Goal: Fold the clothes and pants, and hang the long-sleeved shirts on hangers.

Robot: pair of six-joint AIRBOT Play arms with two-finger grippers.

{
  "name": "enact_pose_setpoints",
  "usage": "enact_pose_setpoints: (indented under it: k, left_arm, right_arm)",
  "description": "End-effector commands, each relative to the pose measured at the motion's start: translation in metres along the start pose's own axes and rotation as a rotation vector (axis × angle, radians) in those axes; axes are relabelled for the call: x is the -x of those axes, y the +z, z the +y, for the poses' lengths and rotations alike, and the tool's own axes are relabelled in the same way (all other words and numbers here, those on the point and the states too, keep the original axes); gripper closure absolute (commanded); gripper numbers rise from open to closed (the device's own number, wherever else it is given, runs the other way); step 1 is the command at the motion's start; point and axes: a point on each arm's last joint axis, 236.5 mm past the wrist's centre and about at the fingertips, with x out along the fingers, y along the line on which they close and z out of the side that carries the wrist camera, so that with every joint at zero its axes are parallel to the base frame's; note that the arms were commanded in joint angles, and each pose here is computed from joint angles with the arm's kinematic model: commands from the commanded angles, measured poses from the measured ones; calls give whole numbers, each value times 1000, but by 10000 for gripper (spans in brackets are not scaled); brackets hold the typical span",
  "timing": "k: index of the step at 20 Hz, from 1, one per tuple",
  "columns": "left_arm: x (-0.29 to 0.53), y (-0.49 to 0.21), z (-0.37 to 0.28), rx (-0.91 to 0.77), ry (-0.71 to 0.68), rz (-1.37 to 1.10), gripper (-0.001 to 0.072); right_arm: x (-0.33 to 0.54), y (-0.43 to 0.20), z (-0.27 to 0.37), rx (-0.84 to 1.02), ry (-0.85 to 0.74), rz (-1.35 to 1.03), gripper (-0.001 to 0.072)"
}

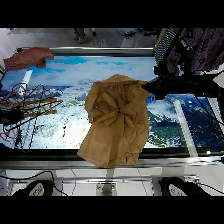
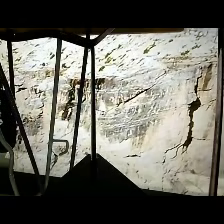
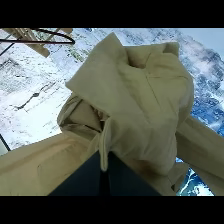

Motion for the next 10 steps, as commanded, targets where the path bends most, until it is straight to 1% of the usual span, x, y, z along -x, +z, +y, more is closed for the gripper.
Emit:
enact_pose_setpoints:
  k: [1, 4, 7, 10]
  left_arm:
    - [48, 36, -25, -24, -83, -164, 685]
    - [118, 71, -60, -190, -144, -412, 685]
    - [174, 86, -71, -361, -67, -625, 685]
    - [200, 78, -86, -634, 32, -704, 684]
  right_arm:
    - [0, 0, 0, 0, 0, 0, 684]
    - [0, 0, 0, 0, 0, 0, 684]
    - [0, 0, 0, 0, 0, 0, 684]
    - [0, 0, 0, 0, 0, 0, 684]
